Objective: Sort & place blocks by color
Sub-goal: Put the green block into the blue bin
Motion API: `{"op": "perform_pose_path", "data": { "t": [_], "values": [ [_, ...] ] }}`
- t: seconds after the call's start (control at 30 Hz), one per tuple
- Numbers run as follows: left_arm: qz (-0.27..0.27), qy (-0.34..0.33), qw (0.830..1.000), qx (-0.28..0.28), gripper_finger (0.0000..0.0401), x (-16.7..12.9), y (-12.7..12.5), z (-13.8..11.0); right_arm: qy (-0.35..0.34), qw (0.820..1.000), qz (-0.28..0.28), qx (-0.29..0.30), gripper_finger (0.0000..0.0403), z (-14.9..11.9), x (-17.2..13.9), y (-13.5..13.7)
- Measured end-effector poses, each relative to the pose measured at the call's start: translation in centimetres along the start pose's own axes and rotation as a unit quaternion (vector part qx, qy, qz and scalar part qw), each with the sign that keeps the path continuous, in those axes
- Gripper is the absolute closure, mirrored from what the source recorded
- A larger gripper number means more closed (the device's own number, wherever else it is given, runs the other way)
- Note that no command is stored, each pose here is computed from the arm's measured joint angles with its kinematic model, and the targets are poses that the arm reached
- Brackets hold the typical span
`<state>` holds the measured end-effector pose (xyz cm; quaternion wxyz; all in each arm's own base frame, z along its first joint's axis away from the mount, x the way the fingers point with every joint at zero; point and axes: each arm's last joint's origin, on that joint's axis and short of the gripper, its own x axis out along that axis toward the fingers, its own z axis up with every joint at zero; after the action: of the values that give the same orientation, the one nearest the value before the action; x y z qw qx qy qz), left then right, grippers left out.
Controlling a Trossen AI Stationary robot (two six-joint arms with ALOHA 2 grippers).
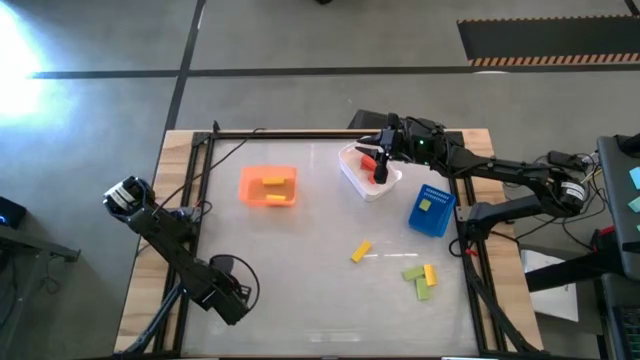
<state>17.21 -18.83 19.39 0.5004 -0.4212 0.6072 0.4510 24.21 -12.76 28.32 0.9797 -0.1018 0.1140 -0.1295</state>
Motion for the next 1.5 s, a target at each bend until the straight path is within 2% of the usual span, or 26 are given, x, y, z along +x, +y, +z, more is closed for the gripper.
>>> {"op": "perform_pose_path", "data": {
  "t": [0.23, 1.0, 1.17, 1.5],
  "values": [
    [0.007, -0.001, 1.000, 0.003, 0.0209, 0.4, 0.2, 0.1, 0.000, 1.000, 0.000, 0.000, 0.0330, 0.0, 0.0, 0.0],
    [0.039, -0.010, 0.999, 0.009, 0.0207, 2.2, -0.1, -0.7, 0.000, 1.000, 0.000, 0.000, 0.0330, 0.0, 0.0, 0.0],
    [0.038, -0.010, 0.999, 0.008, 0.0232, 2.3, -0.2, -0.7, 0.000, 1.000, 0.000, 0.000, 0.0330, 0.0, 0.0, 0.0],
    [0.034, -0.007, 0.999, 0.008, 0.0321, 2.3, -0.3, -0.7, 0.000, 1.000, 0.000, 0.000, 0.0330, 0.0, 0.0, 0.0]
  ]
}}
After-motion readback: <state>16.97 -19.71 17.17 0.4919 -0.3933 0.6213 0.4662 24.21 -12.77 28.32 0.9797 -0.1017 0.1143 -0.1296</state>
